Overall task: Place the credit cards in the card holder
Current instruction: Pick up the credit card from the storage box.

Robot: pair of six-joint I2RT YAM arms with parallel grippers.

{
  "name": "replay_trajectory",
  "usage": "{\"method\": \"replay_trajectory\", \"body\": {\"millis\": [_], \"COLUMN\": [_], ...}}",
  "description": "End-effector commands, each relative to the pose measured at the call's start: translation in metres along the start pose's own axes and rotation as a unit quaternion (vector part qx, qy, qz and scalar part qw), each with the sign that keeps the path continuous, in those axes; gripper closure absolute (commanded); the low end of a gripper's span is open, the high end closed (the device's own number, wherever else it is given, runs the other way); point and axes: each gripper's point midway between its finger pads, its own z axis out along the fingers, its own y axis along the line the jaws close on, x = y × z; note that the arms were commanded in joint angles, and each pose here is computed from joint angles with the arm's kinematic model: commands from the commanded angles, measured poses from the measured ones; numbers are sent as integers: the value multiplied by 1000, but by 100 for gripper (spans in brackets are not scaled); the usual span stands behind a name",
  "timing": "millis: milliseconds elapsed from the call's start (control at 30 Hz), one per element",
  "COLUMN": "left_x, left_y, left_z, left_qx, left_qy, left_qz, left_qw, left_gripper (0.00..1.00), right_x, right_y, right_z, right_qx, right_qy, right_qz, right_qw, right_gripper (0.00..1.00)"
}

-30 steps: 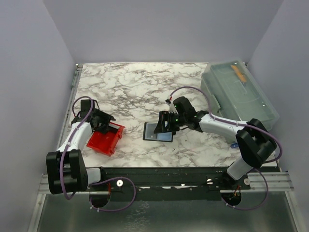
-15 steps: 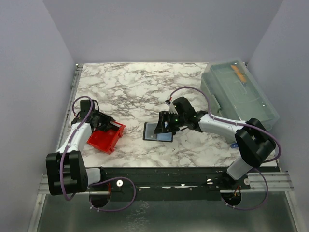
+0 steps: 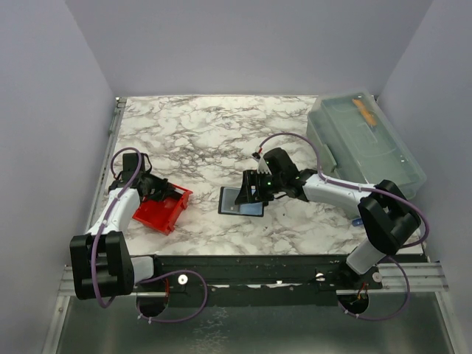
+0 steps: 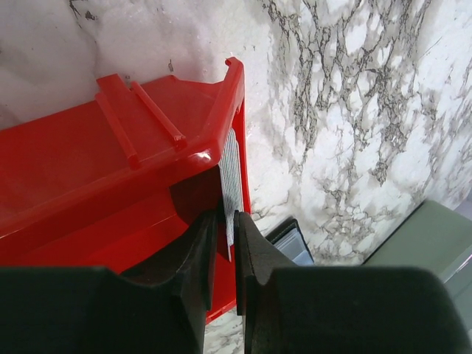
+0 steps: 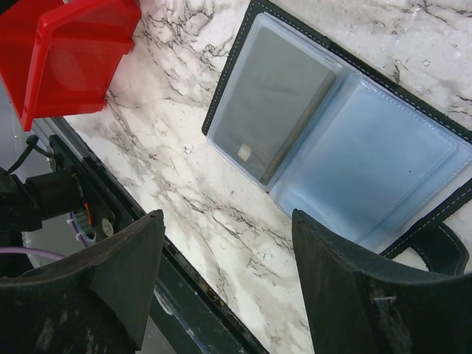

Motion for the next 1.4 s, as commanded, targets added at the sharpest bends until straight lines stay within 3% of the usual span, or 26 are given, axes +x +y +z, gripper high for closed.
{"method": "replay_trajectory", "body": {"millis": [0,233,433,667,900,1367], "left_x": [-1,-1,1,4,0,-5], "left_y": [3,7,6,9,7,-10], "left_z": [-7,-10,-7,3,12,6], "left_qx": [-5,-12,-12,-9,-4,29], "left_qy": [-8,-12,0,10,3,-6], "left_qz": [3,8,20,11,20,25], "left_qw": [1000,1000,1000,1000,1000,999], "left_gripper": [79,86,50,44,45,71], "right_x": [-2,-2,-2,-3,-5,-4], "right_y": [2,3,4,5,8,6], "right_z": [4,5,5,9,7,7], "right_qx": [-5,-8,-12,-17,-19,-18], "right_qy": [0,0,4,6,5,6], "right_qz": [-7,-7,-9,-8,-11,-9], "right_qw": [1000,1000,1000,1000,1000,1000], "right_gripper": [27,27,27,28,27,28]}}
